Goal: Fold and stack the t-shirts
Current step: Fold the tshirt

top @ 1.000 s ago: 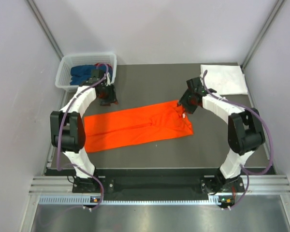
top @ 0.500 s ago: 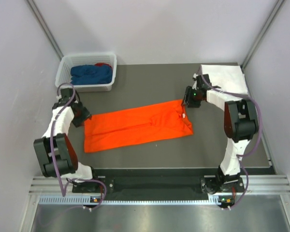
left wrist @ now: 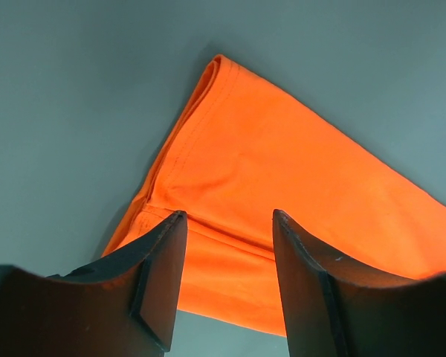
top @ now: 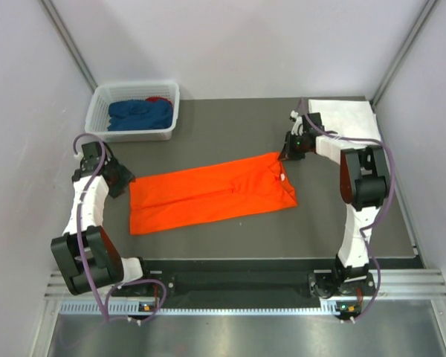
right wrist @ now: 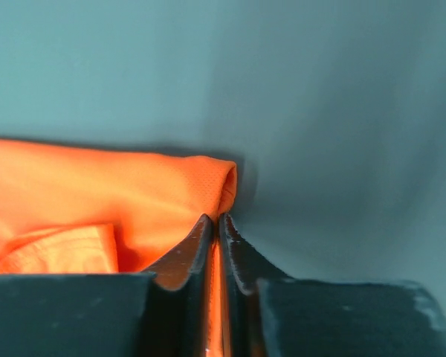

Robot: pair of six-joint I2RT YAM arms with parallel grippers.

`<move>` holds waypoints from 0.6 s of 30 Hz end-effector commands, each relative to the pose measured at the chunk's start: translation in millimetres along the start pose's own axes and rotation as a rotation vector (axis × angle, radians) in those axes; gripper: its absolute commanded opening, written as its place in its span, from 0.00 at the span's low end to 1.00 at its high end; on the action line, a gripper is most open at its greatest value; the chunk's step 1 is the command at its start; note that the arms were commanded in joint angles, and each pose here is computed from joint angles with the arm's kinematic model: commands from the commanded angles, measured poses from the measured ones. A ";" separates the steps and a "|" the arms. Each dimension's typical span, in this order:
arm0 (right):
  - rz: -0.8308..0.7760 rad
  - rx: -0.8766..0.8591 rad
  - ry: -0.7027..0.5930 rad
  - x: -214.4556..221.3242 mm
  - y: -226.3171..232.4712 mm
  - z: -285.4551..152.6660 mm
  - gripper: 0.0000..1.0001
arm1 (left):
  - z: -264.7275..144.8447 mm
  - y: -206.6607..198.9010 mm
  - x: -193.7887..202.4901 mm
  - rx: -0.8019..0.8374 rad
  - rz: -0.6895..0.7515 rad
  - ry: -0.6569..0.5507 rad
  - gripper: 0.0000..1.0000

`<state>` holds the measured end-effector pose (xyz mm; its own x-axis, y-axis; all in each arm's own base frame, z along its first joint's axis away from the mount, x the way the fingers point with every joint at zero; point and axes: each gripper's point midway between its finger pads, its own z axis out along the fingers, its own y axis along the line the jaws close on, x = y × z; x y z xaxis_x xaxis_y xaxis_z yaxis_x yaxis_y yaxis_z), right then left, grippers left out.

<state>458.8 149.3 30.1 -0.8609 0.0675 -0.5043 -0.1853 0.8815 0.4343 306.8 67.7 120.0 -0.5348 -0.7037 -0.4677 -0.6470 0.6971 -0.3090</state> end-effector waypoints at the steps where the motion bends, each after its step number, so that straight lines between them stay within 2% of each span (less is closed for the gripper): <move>1: -0.081 -0.032 -0.080 -33.4 3.9 2.7 0.01 | -2.2 -9.1 -7.6 0.051 -0.015 -0.040 0.54; 8: -0.122 -0.052 -0.109 -58.0 5.4 13.5 0.00 | 5.6 -19.8 -2.0 0.120 -0.013 -0.021 0.56; 18: -0.154 -0.114 -0.247 -144.2 24.1 27.8 0.00 | 12.6 -18.5 -6.0 0.119 -0.048 -0.060 0.58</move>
<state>563.0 171.8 64.4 -0.7436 0.0384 -0.6675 -0.3317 0.8456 0.4182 318.6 55.5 112.3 -0.5223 -0.7196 -0.4575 -0.6047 0.6908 -0.3963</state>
